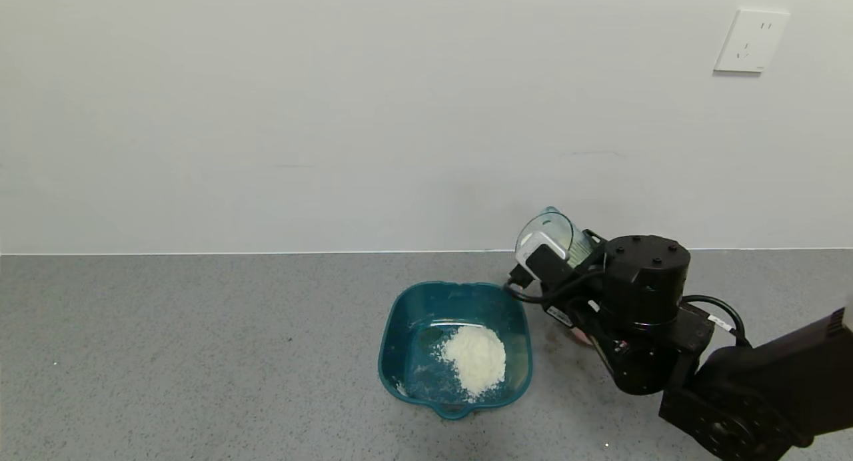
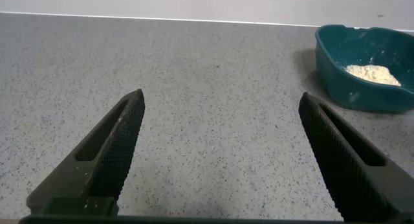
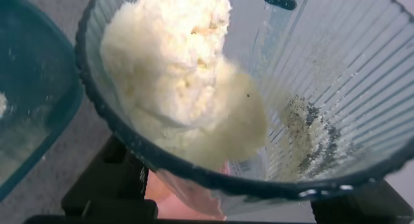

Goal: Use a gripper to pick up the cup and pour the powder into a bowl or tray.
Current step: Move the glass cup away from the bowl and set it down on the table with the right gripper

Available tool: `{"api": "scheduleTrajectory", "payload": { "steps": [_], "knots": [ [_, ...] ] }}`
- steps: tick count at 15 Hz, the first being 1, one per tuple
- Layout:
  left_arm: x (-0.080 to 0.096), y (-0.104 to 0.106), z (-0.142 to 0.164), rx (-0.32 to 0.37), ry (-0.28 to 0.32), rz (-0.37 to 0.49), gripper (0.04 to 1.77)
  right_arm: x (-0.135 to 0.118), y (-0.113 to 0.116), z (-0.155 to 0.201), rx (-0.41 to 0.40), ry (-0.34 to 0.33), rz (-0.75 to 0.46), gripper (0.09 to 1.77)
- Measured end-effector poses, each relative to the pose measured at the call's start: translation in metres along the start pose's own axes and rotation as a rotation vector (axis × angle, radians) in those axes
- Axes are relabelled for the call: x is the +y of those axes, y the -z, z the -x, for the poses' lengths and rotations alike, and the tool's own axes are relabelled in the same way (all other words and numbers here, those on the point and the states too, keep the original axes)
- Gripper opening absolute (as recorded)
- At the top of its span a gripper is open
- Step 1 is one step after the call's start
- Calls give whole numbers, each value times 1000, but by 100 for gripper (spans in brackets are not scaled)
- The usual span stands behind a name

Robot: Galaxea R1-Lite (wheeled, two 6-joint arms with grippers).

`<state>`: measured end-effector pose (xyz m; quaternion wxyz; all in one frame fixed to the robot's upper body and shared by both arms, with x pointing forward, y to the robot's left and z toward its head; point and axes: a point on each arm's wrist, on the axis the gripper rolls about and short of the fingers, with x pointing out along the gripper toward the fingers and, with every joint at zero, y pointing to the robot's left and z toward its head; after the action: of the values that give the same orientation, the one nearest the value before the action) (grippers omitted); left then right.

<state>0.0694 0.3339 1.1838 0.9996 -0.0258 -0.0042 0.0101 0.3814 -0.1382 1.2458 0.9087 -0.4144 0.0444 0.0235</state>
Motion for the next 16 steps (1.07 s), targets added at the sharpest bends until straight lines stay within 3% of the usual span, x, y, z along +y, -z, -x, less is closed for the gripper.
{"api": "scheduleTrajectory", "payload": {
  "steps": [5, 11, 16],
  "knots": [
    [0, 0, 0, 0, 0, 0, 172, -18, 11, -7, 20, 59, -343, 135],
    [0, 0, 0, 0, 0, 0, 172, -63, 44, -22, 66, 195, -660, 135],
    [0, 0, 0, 0, 0, 0, 172, -97, 84, -27, 75, 185, -823, 135]
  ]
}}
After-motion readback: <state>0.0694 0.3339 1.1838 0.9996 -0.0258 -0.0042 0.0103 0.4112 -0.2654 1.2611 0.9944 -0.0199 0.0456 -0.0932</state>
